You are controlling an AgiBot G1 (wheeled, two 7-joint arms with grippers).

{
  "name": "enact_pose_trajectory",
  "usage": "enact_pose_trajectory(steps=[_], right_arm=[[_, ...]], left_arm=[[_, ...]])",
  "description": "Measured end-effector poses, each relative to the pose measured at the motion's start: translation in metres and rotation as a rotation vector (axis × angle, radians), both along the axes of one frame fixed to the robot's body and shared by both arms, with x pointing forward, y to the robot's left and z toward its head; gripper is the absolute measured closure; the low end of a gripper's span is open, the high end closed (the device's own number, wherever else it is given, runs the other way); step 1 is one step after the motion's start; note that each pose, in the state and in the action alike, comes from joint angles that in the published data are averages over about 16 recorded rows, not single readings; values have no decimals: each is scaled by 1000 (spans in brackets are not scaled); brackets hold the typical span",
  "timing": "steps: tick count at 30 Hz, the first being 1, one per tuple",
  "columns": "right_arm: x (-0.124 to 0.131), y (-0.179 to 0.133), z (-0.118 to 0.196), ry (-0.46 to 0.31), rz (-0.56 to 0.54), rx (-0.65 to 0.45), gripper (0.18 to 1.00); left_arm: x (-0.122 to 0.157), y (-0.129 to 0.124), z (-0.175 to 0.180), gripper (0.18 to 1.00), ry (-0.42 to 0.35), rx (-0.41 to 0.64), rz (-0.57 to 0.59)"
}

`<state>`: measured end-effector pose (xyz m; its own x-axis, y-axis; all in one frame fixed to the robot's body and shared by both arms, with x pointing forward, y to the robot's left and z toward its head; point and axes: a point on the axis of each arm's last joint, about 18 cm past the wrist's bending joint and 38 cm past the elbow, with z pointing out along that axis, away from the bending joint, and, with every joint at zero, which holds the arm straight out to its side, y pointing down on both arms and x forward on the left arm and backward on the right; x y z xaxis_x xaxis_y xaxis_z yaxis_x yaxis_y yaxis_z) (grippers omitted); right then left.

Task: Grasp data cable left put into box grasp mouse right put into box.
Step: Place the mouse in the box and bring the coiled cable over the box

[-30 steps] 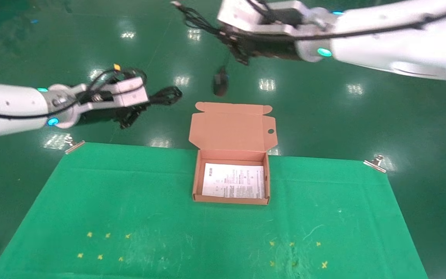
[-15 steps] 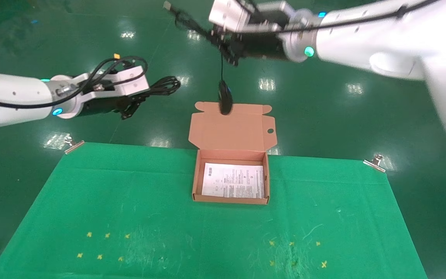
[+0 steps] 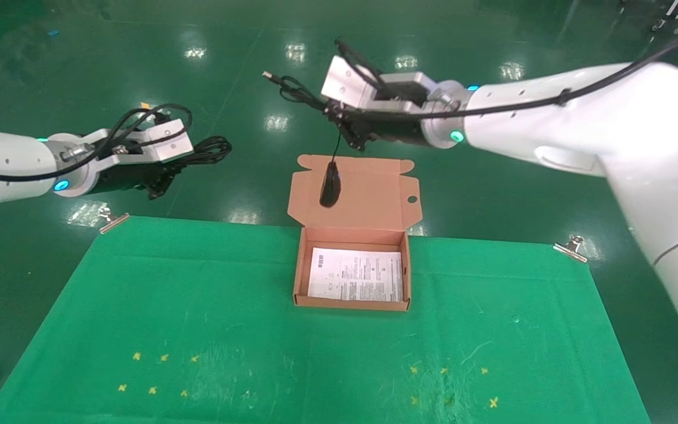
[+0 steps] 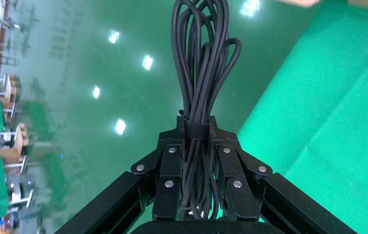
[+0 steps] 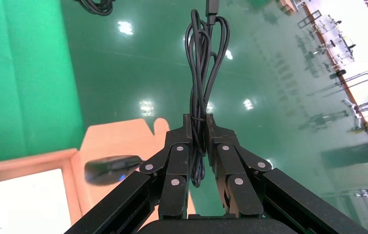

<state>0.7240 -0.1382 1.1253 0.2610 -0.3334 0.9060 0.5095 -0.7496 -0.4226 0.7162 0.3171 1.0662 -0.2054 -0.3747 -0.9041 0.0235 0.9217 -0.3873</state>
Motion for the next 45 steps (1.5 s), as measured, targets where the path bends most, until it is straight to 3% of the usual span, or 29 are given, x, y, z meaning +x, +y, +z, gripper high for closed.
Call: enact_pose_trajectory(steps=[16, 30, 45], right_arm=[[18, 15, -75, 175, 4, 75, 952], [38, -10, -140, 378, -98, 186, 952], [36, -25, -147, 408, -113, 174, 903]], left_arm=[[-1, 4, -3, 921, 20, -11, 52], [-2, 4, -4, 921, 19, -11, 53], [1, -11, -12, 921, 33, -5, 17]])
